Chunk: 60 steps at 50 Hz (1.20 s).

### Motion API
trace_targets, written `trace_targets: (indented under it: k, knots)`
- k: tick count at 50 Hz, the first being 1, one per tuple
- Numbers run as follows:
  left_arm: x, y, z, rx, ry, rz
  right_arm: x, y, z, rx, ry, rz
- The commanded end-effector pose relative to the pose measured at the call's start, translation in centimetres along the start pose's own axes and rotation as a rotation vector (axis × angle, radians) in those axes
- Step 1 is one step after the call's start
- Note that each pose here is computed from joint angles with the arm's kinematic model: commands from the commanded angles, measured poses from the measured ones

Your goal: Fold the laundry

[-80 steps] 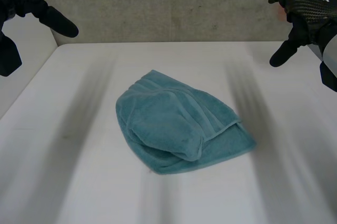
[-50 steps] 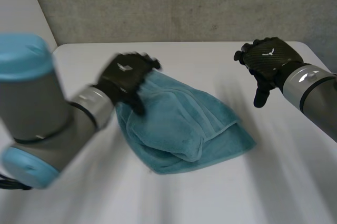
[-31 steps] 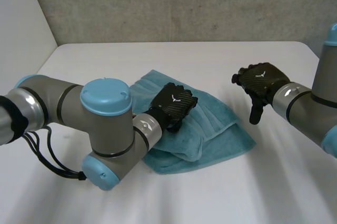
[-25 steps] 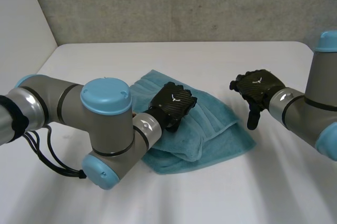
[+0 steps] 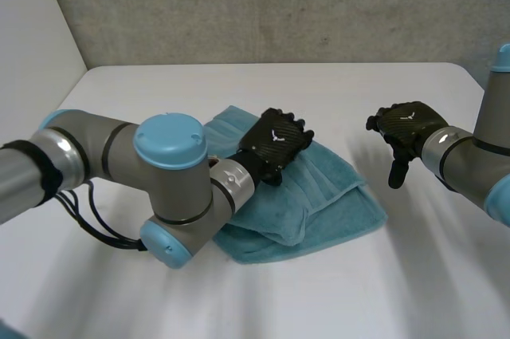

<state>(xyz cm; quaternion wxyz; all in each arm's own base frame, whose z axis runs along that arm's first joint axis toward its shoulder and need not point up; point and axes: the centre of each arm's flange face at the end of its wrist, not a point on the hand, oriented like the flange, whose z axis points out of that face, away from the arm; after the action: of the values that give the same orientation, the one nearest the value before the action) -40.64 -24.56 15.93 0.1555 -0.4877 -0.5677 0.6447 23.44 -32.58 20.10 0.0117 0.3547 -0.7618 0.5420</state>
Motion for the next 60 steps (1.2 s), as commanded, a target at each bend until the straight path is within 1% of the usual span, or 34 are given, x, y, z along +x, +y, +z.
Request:
trace_targets:
  k: [1, 9, 19, 24, 25, 26, 28, 29, 31, 32, 33, 34, 36, 40, 42, 43, 45, 46, 47, 48, 50, 51, 52, 53, 55, 56, 58, 59, 60]
  knots:
    - [1.3, 1.8, 0.8, -0.043, 0.079, 0.001, 0.1, 0.1, 0.0, -0.004, 0.001, 0.002]
    - [1.9, 2.9, 1.0, -0.06, 0.108, 0.055, -0.1, 0.2, 0.1, -0.007, -0.005, 0.002]
    - [2.2, 3.5, 1.2, -0.068, 0.114, 0.058, -0.3, 0.4, 0.1, -0.011, -0.01, 0.0]
    - [1.9, 3.2, 1.2, -0.056, 0.089, 0.065, -0.4, 0.8, 0.4, -0.024, -0.016, 0.003]
    - [1.4, 2.5, 1.3, -0.033, 0.062, 0.074, -0.5, 0.8, 0.4, -0.023, -0.017, 0.002]
    - [1.4, 2.5, 1.3, -0.033, 0.062, 0.074, -0.5, 0.8, 0.4, -0.025, -0.018, 0.001]
    - [-0.5, 0.3, 1.5, 0.037, -0.047, 0.096, -0.6, 0.8, 0.4, -0.023, -0.02, 0.002]
    - [-0.5, 0.3, 1.5, 0.038, -0.048, 0.096, -0.6, 0.8, 0.4, -0.023, -0.02, 0.002]
    - [-2.3, -2.0, 1.2, 0.109, -0.16, 0.114, -0.7, 0.8, 0.4, -0.024, -0.022, 0.002]
    - [-2.3, -2.0, 1.2, 0.109, -0.16, 0.114, -0.7, 0.8, 0.4, -0.024, -0.022, 0.002]
    - [-3.2, -3.1, 0.9, 0.142, -0.21, 0.124, -0.8, 0.8, 0.3, -0.023, -0.024, 0.001]
    - [-3.2, -3.1, 0.9, 0.142, -0.211, 0.124, -0.7, 0.8, 0.4, -0.024, -0.022, 0.003]
    - [-5.0, -4.9, 0.1, 0.186, -0.3, 0.132, -0.7, 0.8, 0.4, -0.023, -0.022, 0.005]
    - [-6.2, -5.6, -1.0, 0.18, -0.346, 0.129, -0.5, 0.7, 0.4, -0.018, -0.017, 0.034]
    - [-7.3, -5.6, -2.4, 0.147, -0.369, 0.124, -0.6, 0.5, 0.4, -0.01, -0.02, 0.107]
    - [-7.3, -5.6, -2.4, 0.147, -0.369, 0.124, -0.6, 0.5, 0.4, -0.01, -0.02, 0.107]
    - [-7.5, -5.5, -3.2, 0.128, -0.372, 0.117, -0.7, 0.2, 0.3, -0.003, -0.031, 0.198]
    - [-7.6, -5.3, -3.9, 0.115, -0.371, 0.106, -0.7, 0.2, 0.3, -0.003, -0.031, 0.199]
    - [-7.6, -5.3, -4.5, 0.104, -0.371, 0.089, -0.6, 0.0, 0.3, 0.003, -0.028, 0.243]
    - [-7.6, -5.3, -4.5, 0.104, -0.371, 0.088, -0.6, 0.0, 0.3, 0.003, -0.028, 0.244]
    - [-8.0, -4.8, -5.5, 0.078, -0.388, 0.048, -0.8, -0.2, 0.3, 0.01, -0.041, 0.317]
    - [-8.0, -4.8, -5.5, 0.078, -0.388, 0.048, -0.8, -0.2, 0.3, 0.01, -0.041, 0.317]
    - [-8.3, -4.6, -6.1, 0.061, -0.407, 0.025, -1.0, -0.4, 0.2, 0.015, -0.054, 0.345]
    - [-8.3, -4.6, -6.1, 0.061, -0.408, 0.024, -1.3, -0.6, 0.2, 0.023, -0.07, 0.364]
    - [-9.9, -4.2, -7.4, 0.021, -0.483, -0.019, -1.7, -0.8, 0.2, 0.033, -0.095, 0.376]
    - [-9.9, -4.2, -7.4, 0.021, -0.484, -0.02, -1.7, -0.8, 0.2, 0.033, -0.095, 0.376]
    - [-11.5, -4.1, -8.9, -0.009, -0.561, -0.047, -3.8, -1.7, 0.1, 0.059, -0.182, 0.379]
    - [-11.5, -4.1, -8.9, -0.01, -0.561, -0.047, -3.8, -1.7, 0.1, 0.059, -0.183, 0.379]
    - [-12.0, -4.2, -9.6, -0.018, -0.588, -0.053, -5.3, -1.8, 0.3, 0.059, -0.234, 0.378]
